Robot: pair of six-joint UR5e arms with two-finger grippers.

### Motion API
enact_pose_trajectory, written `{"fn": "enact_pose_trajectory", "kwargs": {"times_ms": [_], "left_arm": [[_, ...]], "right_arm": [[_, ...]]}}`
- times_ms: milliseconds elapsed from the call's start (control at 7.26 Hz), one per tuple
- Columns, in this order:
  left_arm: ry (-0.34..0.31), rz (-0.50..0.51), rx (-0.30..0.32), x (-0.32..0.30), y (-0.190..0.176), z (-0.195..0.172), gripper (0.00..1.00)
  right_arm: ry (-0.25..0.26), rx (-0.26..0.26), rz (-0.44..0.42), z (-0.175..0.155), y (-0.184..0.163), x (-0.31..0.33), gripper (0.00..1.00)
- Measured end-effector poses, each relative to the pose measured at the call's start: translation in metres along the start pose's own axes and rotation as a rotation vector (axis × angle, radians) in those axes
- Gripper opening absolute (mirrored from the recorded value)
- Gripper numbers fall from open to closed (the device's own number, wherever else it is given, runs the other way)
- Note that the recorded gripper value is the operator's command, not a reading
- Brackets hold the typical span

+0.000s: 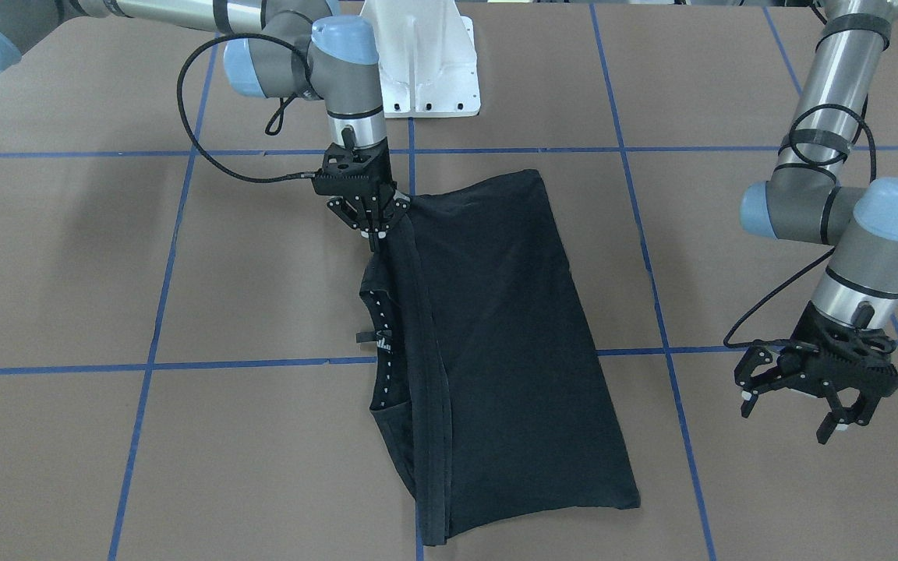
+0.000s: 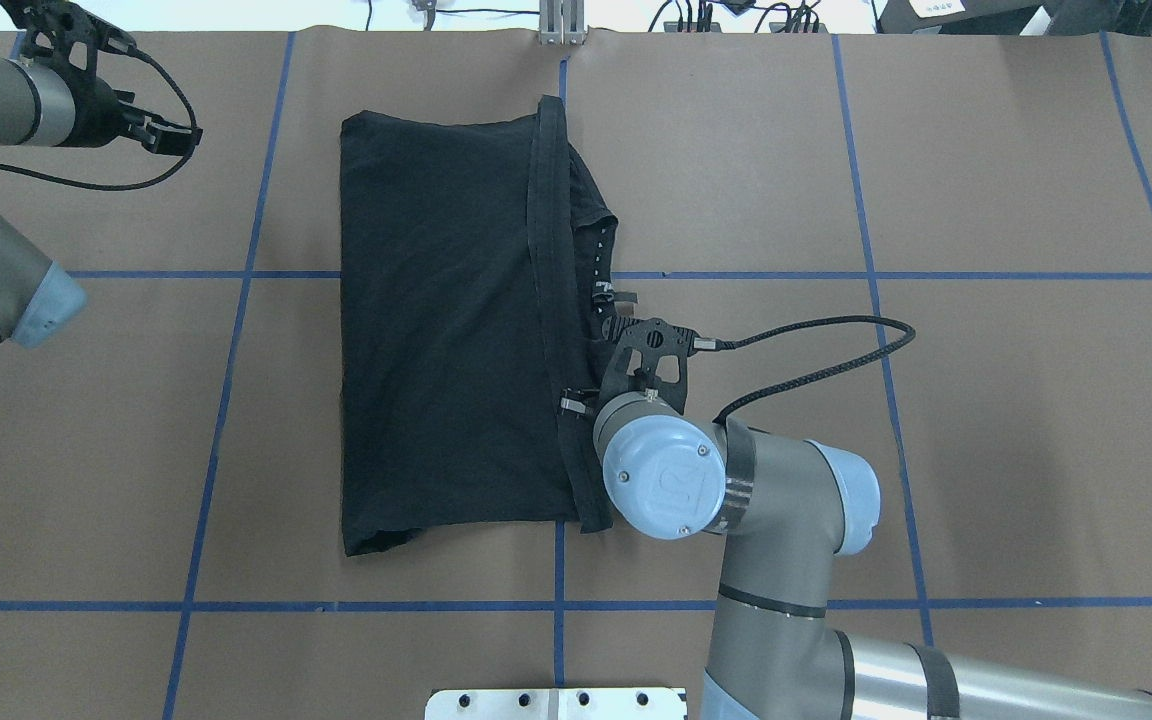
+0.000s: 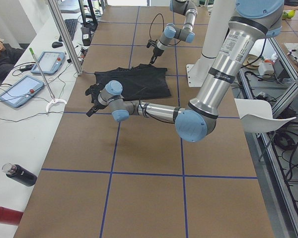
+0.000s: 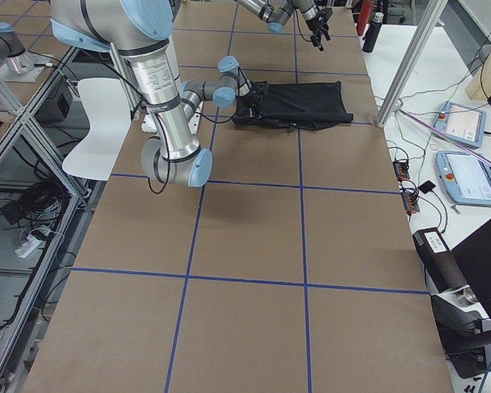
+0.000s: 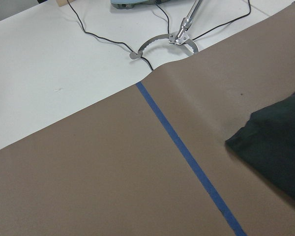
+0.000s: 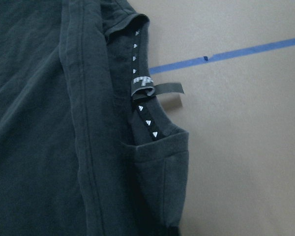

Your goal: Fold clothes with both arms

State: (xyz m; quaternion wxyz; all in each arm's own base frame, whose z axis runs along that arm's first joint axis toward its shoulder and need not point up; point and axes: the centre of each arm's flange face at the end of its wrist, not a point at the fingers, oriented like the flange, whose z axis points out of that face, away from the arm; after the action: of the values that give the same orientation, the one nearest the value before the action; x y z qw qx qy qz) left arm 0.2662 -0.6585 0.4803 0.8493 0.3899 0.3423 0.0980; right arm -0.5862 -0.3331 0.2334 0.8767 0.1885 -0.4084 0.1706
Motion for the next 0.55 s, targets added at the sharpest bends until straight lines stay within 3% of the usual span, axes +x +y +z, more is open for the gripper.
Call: {"fn": "enact_pose_trajectory", "kwargs": {"times_ms": [551], "left_arm": [[0.003,-0.012,0.004,0.001,-0.002,-0.002,1.00]], "right_arm": [[0.034,-0.002,-0.030,0.000,0.026,0.022,0.00]]}}
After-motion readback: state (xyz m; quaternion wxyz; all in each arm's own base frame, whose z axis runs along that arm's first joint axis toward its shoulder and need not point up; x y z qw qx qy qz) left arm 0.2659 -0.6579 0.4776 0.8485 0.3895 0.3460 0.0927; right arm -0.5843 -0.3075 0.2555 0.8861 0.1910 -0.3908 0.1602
